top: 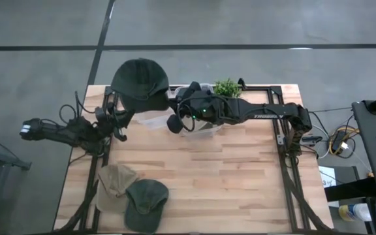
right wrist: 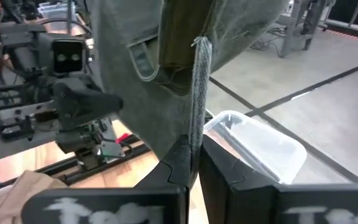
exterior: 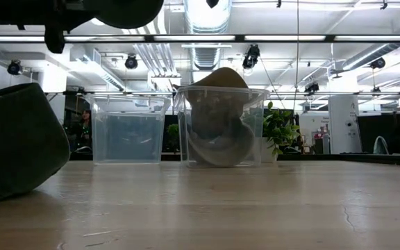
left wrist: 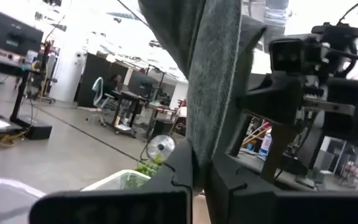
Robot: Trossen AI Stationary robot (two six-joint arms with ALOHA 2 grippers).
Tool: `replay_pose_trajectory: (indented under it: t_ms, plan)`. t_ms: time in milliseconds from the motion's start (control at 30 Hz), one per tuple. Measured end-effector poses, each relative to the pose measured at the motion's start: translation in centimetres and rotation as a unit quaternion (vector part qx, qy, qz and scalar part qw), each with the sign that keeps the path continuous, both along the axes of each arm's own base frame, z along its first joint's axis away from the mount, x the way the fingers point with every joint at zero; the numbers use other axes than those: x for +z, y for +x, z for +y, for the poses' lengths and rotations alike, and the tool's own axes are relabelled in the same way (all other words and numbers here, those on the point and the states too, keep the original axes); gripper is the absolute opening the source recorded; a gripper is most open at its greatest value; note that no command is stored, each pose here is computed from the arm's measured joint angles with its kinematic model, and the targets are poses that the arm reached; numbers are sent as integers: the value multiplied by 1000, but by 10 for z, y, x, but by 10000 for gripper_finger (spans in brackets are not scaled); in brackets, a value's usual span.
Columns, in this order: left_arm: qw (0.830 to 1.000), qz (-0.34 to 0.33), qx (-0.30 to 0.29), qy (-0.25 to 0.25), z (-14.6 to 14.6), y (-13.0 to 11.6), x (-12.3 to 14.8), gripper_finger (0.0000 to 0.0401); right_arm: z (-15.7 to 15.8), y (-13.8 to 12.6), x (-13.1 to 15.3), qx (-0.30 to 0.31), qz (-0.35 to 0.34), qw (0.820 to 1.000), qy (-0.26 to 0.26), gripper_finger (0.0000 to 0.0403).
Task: Pick & Place hat
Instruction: Put the right black cap into the left transparent bin
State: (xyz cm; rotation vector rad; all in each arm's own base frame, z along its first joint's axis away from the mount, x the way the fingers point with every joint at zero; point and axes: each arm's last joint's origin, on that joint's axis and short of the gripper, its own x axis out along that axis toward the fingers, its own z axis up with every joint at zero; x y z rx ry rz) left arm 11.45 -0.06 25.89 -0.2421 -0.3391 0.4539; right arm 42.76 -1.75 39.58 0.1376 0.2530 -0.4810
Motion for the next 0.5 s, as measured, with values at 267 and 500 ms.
replay_pose_trajectory:
  t_ms: [267,500]
  plan:
    - [997,-27,0,-66,1,-1,-1,7,6,-9,2,23,49,998,-31,74]
    - [993,-33,54,-98,4,-3,-3,7,12,-31,14,30,85,995,-47,150]
